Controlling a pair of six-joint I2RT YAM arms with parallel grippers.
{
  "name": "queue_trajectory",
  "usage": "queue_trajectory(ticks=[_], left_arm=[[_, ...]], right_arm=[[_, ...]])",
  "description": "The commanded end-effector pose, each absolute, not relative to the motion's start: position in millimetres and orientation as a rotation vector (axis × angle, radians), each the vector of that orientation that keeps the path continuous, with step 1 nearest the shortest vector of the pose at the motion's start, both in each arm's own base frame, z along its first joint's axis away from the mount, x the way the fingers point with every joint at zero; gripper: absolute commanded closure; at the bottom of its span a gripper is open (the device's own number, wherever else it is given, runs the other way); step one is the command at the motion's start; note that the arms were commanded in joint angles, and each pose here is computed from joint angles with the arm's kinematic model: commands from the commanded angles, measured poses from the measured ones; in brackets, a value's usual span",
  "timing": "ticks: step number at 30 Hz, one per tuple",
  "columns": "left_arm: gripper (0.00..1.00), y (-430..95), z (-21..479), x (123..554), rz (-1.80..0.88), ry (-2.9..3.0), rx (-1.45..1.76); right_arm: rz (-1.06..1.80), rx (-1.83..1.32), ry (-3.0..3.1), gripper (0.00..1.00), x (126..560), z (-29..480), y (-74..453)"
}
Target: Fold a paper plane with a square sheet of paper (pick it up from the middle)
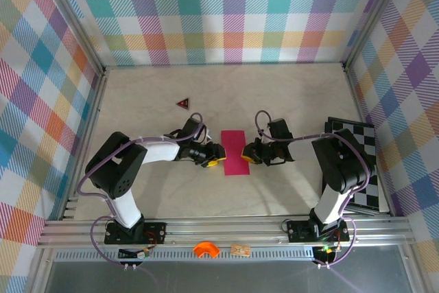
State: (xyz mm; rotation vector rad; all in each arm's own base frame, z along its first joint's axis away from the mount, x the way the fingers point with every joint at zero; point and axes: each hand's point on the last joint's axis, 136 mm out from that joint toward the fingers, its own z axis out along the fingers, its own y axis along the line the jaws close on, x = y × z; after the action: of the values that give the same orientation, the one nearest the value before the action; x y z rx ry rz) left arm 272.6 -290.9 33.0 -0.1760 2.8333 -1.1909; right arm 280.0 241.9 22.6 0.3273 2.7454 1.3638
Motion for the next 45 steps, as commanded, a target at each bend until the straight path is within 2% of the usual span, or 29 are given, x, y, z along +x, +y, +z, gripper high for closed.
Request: queue_trajectory(ticks=[1,7,11,17,21,25,28,34,45], left_arm=[[0.57,-304.8,38.1,275.3,-1.237,2.817,-0.121],[0.68,-314.5,38.5,276.3,-1.297,2.810,-0.110],[0.84,-315.1,41.1,278.1,-1.306,2.792,-0.120],[0.96,-313.6,51.5,276.6,-1.325,2.769,-0.142],[0.97,-308.6,62.3,270.7,-1.330,2.758,-0.144],[0.97,-305.2,71.2,262.5,-1.349,2.769,-0.150],[0.97,-305.0,73.0,259.6,-1.372,2.765,-0.158],[0.96,-306.2,70.6,260.3,-1.390,2.770,-0.188],[0.96,-308.4,74.5,263.8,-1.401,2.753,-0.195]], right_arm=[[1.365,0.379,2.770,0.83,274.5,11.1,237.9],[1.365,0.385,2.772,0.82,274.3,10.9,236.4],[1.381,0.372,2.757,0.79,275.1,15.1,237.3],[1.509,0.232,2.609,0.61,279.3,52.4,247.2],[1.445,0.105,2.503,0.56,272.8,75.9,239.9],[1.201,-0.065,2.426,0.48,254.8,82.2,226.3],[0.990,-0.354,2.350,0.49,230.4,86.8,233.9],[0.657,-0.741,2.128,0.47,203.4,93.2,250.8],[0.190,-1.131,1.842,0.45,202.9,88.1,295.6]])
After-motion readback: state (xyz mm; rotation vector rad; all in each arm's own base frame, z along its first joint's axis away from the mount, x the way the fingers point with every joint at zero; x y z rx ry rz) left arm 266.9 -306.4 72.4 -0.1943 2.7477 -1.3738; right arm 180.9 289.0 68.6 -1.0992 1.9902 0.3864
